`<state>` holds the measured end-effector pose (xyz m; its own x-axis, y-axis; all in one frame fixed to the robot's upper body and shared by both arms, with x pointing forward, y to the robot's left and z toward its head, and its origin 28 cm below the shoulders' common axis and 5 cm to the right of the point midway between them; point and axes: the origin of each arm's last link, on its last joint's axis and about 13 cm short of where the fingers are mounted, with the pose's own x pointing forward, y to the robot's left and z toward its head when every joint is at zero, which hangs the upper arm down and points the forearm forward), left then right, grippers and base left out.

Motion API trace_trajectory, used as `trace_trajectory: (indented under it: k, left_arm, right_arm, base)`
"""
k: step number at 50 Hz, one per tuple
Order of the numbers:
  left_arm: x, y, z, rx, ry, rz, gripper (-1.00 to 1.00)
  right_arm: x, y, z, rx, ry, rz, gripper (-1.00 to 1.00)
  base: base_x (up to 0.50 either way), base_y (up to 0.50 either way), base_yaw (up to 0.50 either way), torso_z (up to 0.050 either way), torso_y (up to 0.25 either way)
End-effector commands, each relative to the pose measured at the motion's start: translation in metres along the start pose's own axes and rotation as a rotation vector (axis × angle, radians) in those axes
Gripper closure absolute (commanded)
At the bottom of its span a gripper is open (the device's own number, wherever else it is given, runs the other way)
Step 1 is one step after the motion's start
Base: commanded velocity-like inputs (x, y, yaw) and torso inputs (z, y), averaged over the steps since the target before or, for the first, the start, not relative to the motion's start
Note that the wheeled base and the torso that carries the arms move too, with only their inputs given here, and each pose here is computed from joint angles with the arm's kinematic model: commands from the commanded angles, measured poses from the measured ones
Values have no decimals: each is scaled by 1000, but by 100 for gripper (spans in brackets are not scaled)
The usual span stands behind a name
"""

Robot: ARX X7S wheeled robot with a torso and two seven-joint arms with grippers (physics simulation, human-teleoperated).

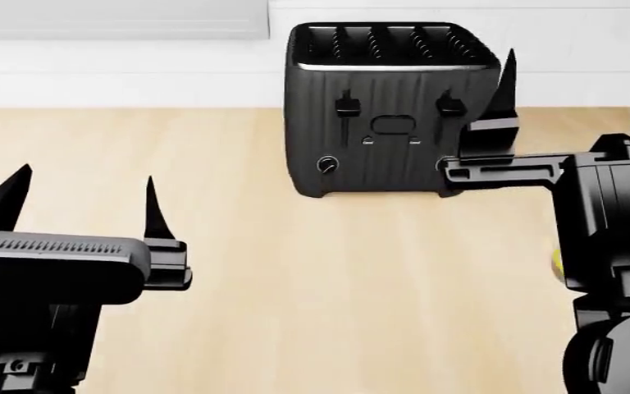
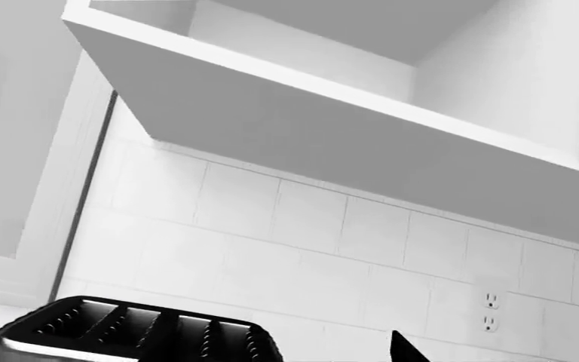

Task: Pick the boxed food and honey bottle from the counter and place them in the cabinets closest to them.

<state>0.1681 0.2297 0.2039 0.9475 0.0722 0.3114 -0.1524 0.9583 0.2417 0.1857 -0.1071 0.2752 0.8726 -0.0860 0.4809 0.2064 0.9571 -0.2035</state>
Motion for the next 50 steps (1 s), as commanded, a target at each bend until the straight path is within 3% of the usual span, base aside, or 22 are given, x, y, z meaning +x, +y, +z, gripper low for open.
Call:
trace_trajectory:
  k: [1,17,42,50]
  left_arm:
    - [-1,1,-1,1,2,3,-100]
    - [-3,2,-2,4,4,7,-100]
    - [-1,2,-1,9,0,5,-100]
    - [-2,1,-1,7,2,6,-100]
  right_arm:
    - [0,1,-1,-2,1,5,-100]
    - [-2,0,2,9,-4,3,-100]
    - [3,-2,3,32,20,-31,-100]
    - [2,-5,2,19,99,-77,-100]
  base:
    - [-2,-500,0,0,0]
    - [-2,-449,0,0,0]
    - [20,0,0,0,0]
    - [0,0,0,0,0]
